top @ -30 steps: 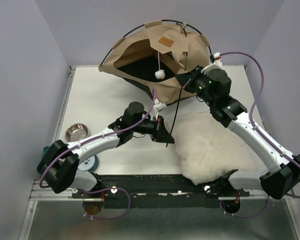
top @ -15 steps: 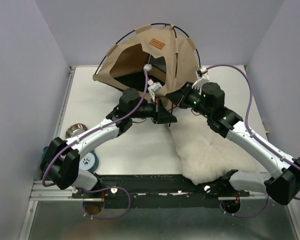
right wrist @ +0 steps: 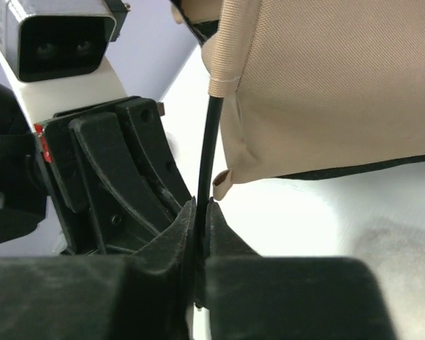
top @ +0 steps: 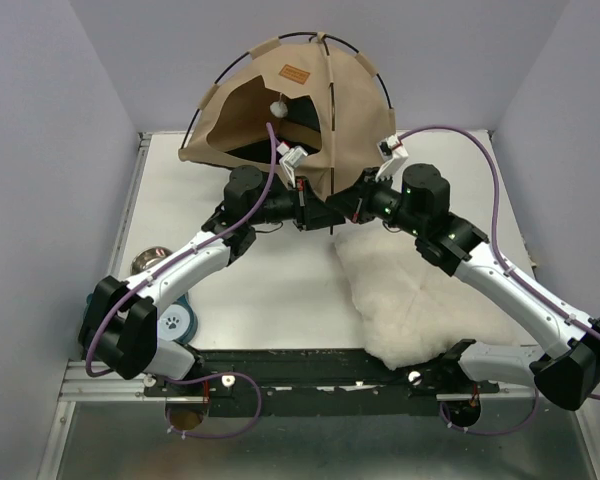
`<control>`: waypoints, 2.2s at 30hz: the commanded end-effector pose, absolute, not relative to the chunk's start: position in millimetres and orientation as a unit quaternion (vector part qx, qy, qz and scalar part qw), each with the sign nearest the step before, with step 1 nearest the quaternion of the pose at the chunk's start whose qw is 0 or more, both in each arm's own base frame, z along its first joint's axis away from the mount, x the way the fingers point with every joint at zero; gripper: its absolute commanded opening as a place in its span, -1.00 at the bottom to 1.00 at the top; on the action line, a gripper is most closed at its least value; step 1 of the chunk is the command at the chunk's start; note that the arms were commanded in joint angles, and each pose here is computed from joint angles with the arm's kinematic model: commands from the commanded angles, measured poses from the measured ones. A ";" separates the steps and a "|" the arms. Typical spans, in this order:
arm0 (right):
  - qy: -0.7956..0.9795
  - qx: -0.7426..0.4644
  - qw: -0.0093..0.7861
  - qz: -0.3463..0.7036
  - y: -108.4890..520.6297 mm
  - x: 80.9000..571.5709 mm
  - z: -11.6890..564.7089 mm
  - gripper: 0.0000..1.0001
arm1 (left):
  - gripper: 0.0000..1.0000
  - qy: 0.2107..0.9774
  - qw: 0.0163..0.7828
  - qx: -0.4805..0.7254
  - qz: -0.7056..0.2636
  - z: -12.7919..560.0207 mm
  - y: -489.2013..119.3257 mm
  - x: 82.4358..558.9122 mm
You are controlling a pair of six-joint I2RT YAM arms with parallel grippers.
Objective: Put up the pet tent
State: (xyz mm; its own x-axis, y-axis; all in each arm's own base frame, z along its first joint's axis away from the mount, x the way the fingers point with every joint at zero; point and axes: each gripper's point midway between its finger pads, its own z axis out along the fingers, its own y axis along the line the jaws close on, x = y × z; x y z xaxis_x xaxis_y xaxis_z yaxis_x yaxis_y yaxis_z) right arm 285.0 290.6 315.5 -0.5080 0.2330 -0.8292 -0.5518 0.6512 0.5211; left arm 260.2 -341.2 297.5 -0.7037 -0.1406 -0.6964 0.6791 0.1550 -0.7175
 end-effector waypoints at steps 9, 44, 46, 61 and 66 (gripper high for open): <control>0.743 -0.171 0.293 0.577 330.0 227.1 307.8 -0.99 | -0.41 0.602 0.383 0.274 -0.645 359.4 -310.1 227.9; 0.790 0.024 0.346 0.505 283.0 239.8 328.9 -0.99 | -1.00 0.610 0.279 0.277 -0.688 337.7 -311.8 158.3; 0.785 0.016 0.341 0.516 286.0 236.4 330.6 -0.60 | -1.00 0.601 0.269 0.281 -0.698 344.7 -309.5 151.1; 0.681 -0.148 0.336 0.633 322.4 207.2 353.5 -0.43 | -1.00 0.591 0.311 0.249 -0.702 362.7 -303.9 182.9; 0.674 -0.168 0.319 0.644 327.1 202.5 354.5 -0.50 | -1.00 0.588 0.336 0.241 -0.696 366.0 -295.7 194.9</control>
State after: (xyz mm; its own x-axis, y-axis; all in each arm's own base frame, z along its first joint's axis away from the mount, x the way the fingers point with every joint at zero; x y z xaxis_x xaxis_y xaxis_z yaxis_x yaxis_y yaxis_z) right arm 219.4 321.4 344.5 -0.7493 0.2486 -0.6138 -0.5750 0.2155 0.7893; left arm 187.4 -303.9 335.3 -0.7647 -0.1063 -0.6356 0.6429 -0.0569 -0.7639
